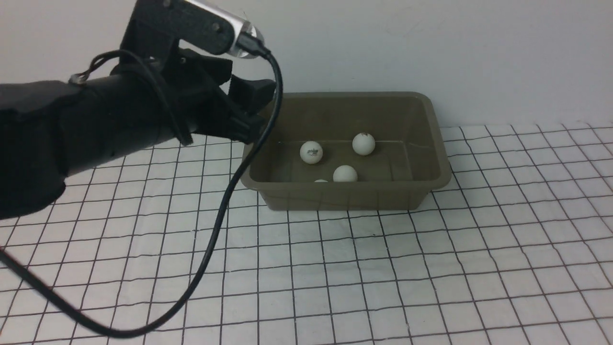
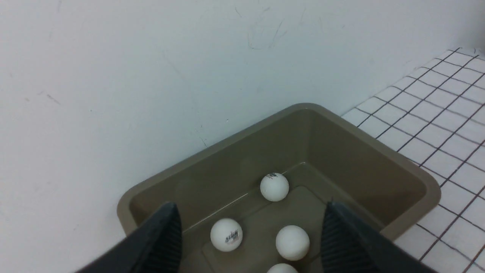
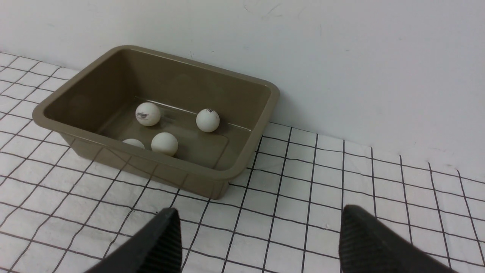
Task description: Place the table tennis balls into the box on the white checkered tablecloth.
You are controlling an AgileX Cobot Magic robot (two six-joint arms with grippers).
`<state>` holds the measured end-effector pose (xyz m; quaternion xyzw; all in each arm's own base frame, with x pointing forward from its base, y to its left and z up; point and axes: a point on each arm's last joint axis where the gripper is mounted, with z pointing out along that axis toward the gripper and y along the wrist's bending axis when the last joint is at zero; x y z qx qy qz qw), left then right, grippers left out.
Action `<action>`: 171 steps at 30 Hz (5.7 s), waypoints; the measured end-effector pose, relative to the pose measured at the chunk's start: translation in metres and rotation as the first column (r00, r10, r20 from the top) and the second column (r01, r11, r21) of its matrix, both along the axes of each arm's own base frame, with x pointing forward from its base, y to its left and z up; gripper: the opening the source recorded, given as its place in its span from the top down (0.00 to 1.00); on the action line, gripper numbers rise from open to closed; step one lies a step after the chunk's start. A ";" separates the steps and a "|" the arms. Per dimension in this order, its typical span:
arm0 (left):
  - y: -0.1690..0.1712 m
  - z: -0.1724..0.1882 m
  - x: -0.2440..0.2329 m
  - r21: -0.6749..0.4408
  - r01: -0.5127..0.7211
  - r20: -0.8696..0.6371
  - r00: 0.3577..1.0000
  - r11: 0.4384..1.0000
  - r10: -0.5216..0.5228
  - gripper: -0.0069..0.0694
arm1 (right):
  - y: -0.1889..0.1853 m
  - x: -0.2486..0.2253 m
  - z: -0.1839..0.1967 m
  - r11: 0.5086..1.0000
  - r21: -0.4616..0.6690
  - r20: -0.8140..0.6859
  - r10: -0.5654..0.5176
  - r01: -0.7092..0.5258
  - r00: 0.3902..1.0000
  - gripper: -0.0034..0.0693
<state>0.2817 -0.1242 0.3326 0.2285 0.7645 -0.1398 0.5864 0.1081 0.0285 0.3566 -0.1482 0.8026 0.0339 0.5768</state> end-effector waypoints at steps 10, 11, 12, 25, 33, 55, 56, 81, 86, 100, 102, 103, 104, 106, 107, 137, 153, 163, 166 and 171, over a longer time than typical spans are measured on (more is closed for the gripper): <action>0.003 0.009 -0.040 -0.127 0.109 0.008 0.994 0.986 -0.109 0.32 | 0.000 0.000 0.000 1.000 0.001 0.006 0.001 -0.001 1.000 0.26; 0.001 0.009 -0.042 -0.129 0.135 0.012 0.991 0.982 -0.134 0.32 | 0.000 0.000 0.000 1.000 0.001 0.006 0.001 -0.001 1.000 0.26; -0.001 0.009 -0.043 -0.132 0.161 0.017 0.987 0.978 -0.160 0.32 | 0.000 0.000 0.000 1.000 0.001 0.006 0.001 -0.001 1.000 0.26; -0.026 0.002 -0.085 -0.269 0.563 -0.181 0.767 0.782 -0.615 0.32 | 0.000 0.000 0.001 1.000 0.000 0.007 0.001 -0.001 1.000 0.26; 0.007 -0.041 -0.078 0.101 0.324 -0.577 0.789 0.941 -0.210 0.43 | 0.000 0.000 0.001 1.000 0.001 0.008 0.002 -0.002 1.000 0.26; 0.046 -0.035 -0.046 0.360 -0.155 -0.329 0.902 0.920 0.281 0.54 | -0.002 0.003 -0.012 0.995 -0.099 -0.004 -0.003 0.002 1.000 0.26; 0.045 -0.034 -0.045 0.351 -0.157 -0.317 0.908 0.923 0.275 0.54 | -0.001 0.005 -0.020 0.994 -0.109 0.004 0.016 -0.015 1.000 0.26; 0.043 -0.031 -0.043 0.330 -0.159 -0.282 0.924 0.931 0.258 0.54 | 0.007 0.009 -0.067 0.991 -0.105 -0.024 0.081 -0.083 0.996 0.30; 0.043 -0.031 -0.043 0.330 -0.159 -0.282 0.924 0.931 0.258 0.54 | 0.022 0.007 -0.070 0.971 -0.132 -0.042 0.197 -0.201 0.979 0.30; 0.043 -0.031 -0.043 0.331 -0.159 -0.282 0.924 0.930 0.258 0.54 | 0.027 -0.001 -0.069 0.961 -0.105 -0.050 0.251 -0.255 0.967 0.30; 0.043 -0.031 -0.043 0.331 -0.159 -0.282 0.924 0.930 0.258 0.54 | 0.023 -0.008 -0.064 0.966 -0.065 -0.018 0.248 -0.249 0.968 0.30; 0.043 -0.031 -0.043 0.331 -0.159 -0.282 0.924 0.930 0.258 0.54 | 0.019 -0.014 -0.060 0.971 -0.040 0.014 0.237 -0.236 0.972 0.30; 0.043 -0.031 -0.043 0.331 -0.159 -0.282 0.924 0.930 0.258 0.54 | 0.016 -0.017 -0.058 0.976 -0.026 0.034 0.216 -0.216 0.976 0.30; 0.043 -0.031 -0.043 0.331 -0.159 -0.282 0.924 0.930 0.258 0.54 | 0.005 -0.024 -0.053 0.990 -0.009 0.083 0.142 -0.141 0.986 0.30; 0.043 -0.031 -0.043 0.331 -0.159 -0.282 0.924 0.930 0.258 0.54 | 0.001 -0.026 -0.051 0.994 -0.003 0.103 0.112 -0.112 0.988 0.30; 0.043 -0.032 -0.043 0.333 -0.159 -0.286 0.922 0.930 0.260 0.54 | -0.027 -0.057 -0.156 0.957 0.125 0.082 -0.273 0.262 0.958 0.30; 0.043 -0.032 -0.043 0.332 -0.159 -0.287 0.922 0.930 0.260 0.54 | -0.028 -0.055 -0.178 0.956 0.120 0.059 -0.277 0.268 0.959 0.30; 0.043 -0.031 -0.043 0.329 -0.159 -0.283 0.924 0.931 0.258 0.54 | -0.028 -0.055 -0.178 0.956 0.120 0.059 -0.277 0.268 0.959 0.30; 0.043 -0.031 -0.043 0.329 -0.159 -0.283 0.924 0.931 0.258 0.54 | -0.028 -0.055 -0.178 0.956 0.120 0.059 -0.277 0.268 0.959 0.30; 0.043 -0.031 -0.043 0.329 -0.159 -0.283 0.924 0.931 0.258 0.54 | -0.028 -0.055 -0.178 0.956 0.120 0.059 -0.277 0.268 0.959 0.30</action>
